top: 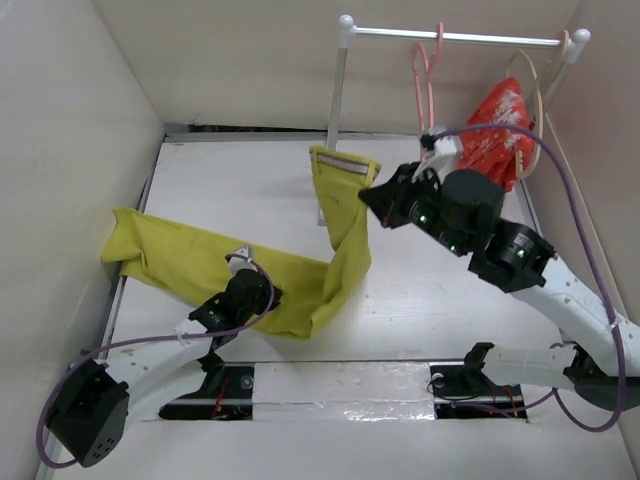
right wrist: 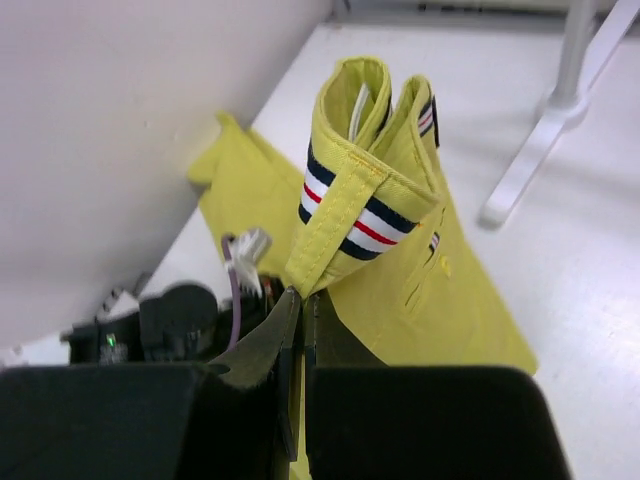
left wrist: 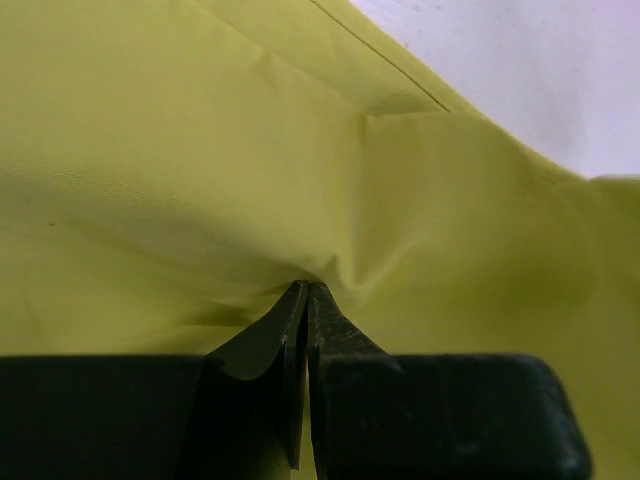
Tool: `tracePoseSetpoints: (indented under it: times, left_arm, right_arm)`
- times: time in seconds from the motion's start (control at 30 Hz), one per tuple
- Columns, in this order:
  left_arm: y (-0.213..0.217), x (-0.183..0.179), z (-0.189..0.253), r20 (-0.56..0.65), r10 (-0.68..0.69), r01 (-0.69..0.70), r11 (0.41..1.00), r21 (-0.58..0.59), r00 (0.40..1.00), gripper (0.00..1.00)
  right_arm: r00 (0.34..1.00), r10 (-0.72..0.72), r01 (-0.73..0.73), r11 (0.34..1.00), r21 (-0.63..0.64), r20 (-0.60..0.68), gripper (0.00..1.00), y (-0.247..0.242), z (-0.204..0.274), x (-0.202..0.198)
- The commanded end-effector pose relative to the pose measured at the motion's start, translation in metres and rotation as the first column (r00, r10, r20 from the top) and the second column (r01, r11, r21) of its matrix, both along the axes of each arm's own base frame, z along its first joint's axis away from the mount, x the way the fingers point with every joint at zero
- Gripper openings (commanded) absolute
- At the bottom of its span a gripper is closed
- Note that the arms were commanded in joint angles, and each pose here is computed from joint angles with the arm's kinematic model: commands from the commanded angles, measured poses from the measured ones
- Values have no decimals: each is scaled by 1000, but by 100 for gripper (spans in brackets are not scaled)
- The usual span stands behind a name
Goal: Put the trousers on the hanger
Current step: Fold the trousers at the center of the board.
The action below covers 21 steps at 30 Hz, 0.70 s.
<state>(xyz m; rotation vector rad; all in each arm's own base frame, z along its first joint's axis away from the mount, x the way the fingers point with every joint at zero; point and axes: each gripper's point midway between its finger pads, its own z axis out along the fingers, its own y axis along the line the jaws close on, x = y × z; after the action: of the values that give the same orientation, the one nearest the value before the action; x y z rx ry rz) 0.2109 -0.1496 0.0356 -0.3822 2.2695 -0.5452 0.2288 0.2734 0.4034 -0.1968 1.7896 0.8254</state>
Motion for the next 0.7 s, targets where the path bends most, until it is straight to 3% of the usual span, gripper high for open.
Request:
tracePoseSetpoints:
  times: [0.0,0.1,0.27,0.37,0.43,0.47,0.5,0.67]
  left_arm:
    - [-11,-11,-2,-2,-52,52,996,-70,999,0]
    - [-19,-13,-5,0,-76,75,992,-100,997,0]
    - [-68,-16,-1,2,-179,177,973,-150,984,0]
    - [-117,-18,5,2,-258,256,956,-142,966,0]
    - [-174,-10,28,44,-316,319,932,-171,948,0]
    - [-173,-11,11,7,-316,314,939,-144,949,0]
    - [-203,-11,27,36,-351,351,920,-176,936,0]
    - [-276,-24,14,5,-458,447,865,-228,889,0]
  right_arm:
    - [962,-153,103,971,216,227,0,-51,127,11]
    - [947,-152,88,970,226,283,0,-66,165,6]
    - [936,-140,63,969,239,322,0,-81,185,-3]
    - [936,-132,57,971,230,326,0,-86,185,-5]
    - [938,-122,52,975,215,325,0,-87,184,-5]
    - [939,-119,52,977,209,322,0,-86,183,-5]
    - [941,-119,57,978,198,318,0,-85,181,-1]
    - [946,-83,34,987,158,313,0,-77,178,6]
